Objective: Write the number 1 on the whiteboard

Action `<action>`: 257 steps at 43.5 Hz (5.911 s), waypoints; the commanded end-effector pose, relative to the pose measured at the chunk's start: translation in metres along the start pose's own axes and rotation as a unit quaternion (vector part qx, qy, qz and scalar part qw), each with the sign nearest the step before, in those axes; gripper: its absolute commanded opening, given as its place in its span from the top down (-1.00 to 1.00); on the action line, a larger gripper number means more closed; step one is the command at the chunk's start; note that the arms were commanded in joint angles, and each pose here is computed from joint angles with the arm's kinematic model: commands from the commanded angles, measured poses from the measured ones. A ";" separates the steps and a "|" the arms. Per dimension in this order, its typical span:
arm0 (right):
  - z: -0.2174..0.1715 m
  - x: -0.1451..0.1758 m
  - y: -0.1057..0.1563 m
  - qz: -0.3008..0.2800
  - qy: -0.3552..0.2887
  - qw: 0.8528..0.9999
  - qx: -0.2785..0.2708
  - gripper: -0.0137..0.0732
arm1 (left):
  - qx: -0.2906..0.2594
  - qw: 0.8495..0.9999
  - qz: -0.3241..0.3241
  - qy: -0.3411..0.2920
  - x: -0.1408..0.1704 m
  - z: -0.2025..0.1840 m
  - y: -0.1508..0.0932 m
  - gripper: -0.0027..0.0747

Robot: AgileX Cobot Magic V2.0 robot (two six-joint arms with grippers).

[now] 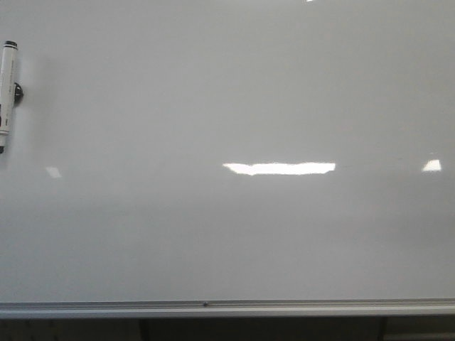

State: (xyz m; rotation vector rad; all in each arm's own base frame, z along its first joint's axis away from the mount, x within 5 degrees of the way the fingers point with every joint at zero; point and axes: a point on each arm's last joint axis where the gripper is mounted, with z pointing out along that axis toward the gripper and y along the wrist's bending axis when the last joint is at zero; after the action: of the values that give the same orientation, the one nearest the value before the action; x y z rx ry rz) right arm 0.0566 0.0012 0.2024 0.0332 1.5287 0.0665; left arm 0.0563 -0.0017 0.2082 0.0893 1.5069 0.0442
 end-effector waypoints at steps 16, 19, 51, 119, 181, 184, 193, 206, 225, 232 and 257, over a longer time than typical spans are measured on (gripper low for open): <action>-0.019 -0.086 0.006 -0.003 -0.128 0.992 -0.009 0.85 | -0.009 0.985 -0.007 -0.172 -0.080 -0.017 0.006 0.98; -0.022 -0.103 0.007 -0.003 -0.133 0.991 -0.010 0.85 | -0.011 0.984 -0.007 -0.178 -0.102 -0.023 0.009 0.98; 0.044 -0.149 0.013 -0.005 0.205 0.979 -0.009 0.85 | 0.003 0.995 -0.007 0.104 -0.148 0.034 0.014 0.98; 0.072 -0.134 0.012 -0.007 0.266 0.964 -0.006 -0.55 | 0.065 0.945 0.000 0.319 -0.108 0.149 -0.012 -0.40; 0.072 -0.133 0.012 -0.007 0.268 0.963 -0.006 -0.55 | 0.044 0.935 -0.039 0.349 -0.034 0.287 -0.023 -0.39; 0.072 -0.133 0.012 -0.007 0.268 0.963 -0.006 -0.55 | 0.044 0.936 -0.040 0.348 -0.034 0.287 -0.023 -0.35; 0.072 -0.133 0.012 -0.007 0.268 0.963 -0.006 -0.55 | 0.044 0.937 -0.040 0.345 -0.033 0.288 -0.023 -0.04; 0.072 -0.133 0.012 -0.007 0.268 0.963 -0.006 -0.55 | 0.045 0.932 -0.039 0.358 -0.022 0.292 -0.024 0.35; 0.072 -0.133 0.012 -0.006 0.271 0.963 -0.007 -0.55 | 0.059 0.919 0.002 0.389 -0.037 0.281 -0.023 0.88; 0.073 -0.133 0.013 0.003 0.280 0.960 -0.010 -0.55 | 0.099 0.896 0.071 0.427 -0.066 0.264 -0.028 0.88; 0.106 -0.155 0.062 -0.060 0.415 0.873 -0.249 -0.55 | 0.449 0.729 0.262 0.445 -0.150 0.168 -0.128 0.88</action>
State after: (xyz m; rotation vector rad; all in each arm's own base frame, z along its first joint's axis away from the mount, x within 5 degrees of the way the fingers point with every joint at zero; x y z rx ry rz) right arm 0.1502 0.0435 0.3479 -0.4269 2.4135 0.3517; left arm 0.2299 -0.1306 0.3365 1.3274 2.4394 -0.1101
